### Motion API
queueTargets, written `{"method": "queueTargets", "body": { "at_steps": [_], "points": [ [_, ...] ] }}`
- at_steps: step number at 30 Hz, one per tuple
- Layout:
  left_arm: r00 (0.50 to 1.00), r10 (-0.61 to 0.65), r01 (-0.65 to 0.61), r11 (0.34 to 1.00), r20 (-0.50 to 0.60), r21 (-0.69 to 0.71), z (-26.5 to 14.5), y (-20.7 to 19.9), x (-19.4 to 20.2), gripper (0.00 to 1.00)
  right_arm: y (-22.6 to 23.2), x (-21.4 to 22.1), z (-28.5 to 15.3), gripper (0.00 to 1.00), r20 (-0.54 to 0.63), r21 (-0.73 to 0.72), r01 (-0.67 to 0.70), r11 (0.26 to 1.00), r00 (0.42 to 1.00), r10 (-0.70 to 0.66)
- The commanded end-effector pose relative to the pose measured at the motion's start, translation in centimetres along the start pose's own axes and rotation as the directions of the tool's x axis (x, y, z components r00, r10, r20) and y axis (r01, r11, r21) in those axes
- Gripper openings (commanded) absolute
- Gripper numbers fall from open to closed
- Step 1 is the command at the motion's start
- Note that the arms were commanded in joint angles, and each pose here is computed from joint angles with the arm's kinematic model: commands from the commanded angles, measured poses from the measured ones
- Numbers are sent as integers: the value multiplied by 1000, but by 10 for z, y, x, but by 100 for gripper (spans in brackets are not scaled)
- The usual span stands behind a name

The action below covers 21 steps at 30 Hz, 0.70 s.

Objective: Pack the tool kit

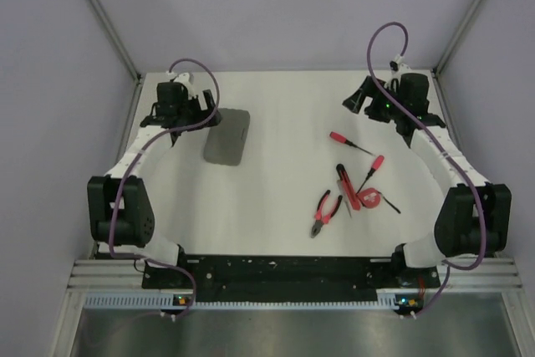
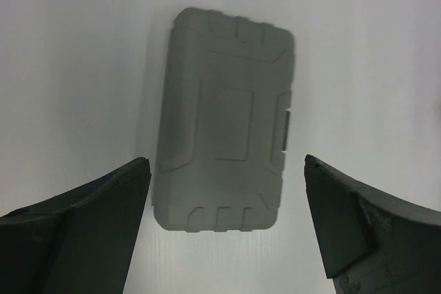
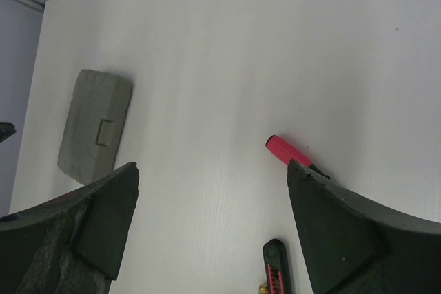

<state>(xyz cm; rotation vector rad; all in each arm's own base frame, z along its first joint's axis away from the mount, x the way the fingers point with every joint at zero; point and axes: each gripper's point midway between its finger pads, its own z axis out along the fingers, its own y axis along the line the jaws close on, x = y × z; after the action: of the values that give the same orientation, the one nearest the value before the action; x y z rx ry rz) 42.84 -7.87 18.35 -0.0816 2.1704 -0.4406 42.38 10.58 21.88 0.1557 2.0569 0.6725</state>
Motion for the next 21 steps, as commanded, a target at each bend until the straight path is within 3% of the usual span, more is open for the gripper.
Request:
{"method": "queueTargets", "body": {
  "at_steps": [1,9,14,21],
  "points": [
    [995,-95,97,981,19,-171,16,45,-17,96,38,-14,8,87,17,-137,56,989,998,-54],
    [982,-179,168,972,-52,-167,57,78,12,94,49,5,27,87,-71,-201,30,979,996,-46],
    [967,-199,212,975,-161,71,81,46,41,87,56,21,31,87,-120,-234,37,972,991,-67],
    [946,-243,276,951,-214,138,99,39,58,84,60,40,39,87,-168,-245,38,969,982,-81]
  ]
}}
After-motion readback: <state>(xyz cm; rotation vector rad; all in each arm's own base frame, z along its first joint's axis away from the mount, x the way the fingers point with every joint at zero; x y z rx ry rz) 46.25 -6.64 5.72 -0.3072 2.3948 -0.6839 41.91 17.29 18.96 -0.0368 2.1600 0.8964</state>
